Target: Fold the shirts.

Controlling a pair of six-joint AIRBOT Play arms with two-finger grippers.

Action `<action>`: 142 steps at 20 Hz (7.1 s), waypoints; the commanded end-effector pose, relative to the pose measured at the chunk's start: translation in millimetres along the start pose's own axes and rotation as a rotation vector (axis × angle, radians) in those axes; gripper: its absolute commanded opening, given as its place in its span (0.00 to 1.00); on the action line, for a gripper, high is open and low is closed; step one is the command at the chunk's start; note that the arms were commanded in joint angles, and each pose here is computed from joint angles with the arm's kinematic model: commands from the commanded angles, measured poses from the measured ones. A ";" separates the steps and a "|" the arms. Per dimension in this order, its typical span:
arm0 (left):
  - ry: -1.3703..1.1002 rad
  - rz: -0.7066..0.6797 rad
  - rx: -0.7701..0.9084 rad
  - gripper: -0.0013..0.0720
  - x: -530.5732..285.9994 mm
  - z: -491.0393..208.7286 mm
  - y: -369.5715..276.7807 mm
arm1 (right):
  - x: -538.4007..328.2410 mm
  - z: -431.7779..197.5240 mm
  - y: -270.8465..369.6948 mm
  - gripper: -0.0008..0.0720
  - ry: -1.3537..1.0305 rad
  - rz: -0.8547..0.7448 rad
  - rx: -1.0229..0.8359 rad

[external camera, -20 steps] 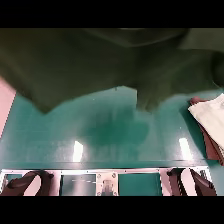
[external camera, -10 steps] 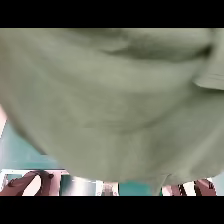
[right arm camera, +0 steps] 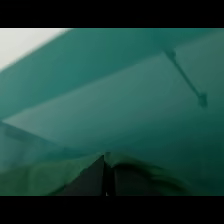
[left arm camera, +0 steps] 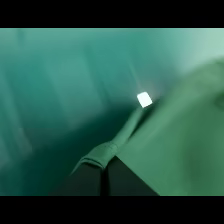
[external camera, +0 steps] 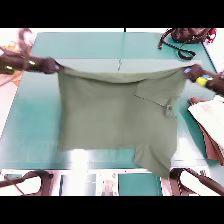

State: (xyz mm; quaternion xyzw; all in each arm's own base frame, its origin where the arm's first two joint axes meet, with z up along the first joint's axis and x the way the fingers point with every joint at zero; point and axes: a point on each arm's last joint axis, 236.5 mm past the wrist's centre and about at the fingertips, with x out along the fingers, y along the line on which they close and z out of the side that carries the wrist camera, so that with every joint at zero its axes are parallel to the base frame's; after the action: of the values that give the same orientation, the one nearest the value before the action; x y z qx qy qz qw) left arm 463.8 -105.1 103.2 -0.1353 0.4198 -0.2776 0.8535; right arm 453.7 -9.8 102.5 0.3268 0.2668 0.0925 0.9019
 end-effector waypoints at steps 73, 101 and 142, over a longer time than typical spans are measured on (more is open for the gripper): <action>0.425 0.285 -0.482 0.90 9.7 -286.6 -32.2 | -141.7 -267.9 -111.7 0.57 0.750 -0.505 0.516; 0.237 0.286 -0.623 0.05 59.4 -288.7 -32.6 | -130.2 -272.8 -102.2 0.70 0.755 -0.454 0.584; 0.225 0.504 -0.071 0.05 55.9 -87.9 34.2 | 36.2 -87.7 -46.2 0.04 0.482 -0.245 0.269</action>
State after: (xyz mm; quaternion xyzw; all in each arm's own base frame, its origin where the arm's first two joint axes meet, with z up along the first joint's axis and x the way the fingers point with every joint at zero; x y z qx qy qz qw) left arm 394.9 -114.3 -4.0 -0.0307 0.5568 -0.0399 0.8291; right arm 395.7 11.7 6.8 0.3855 0.5313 0.0171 0.7542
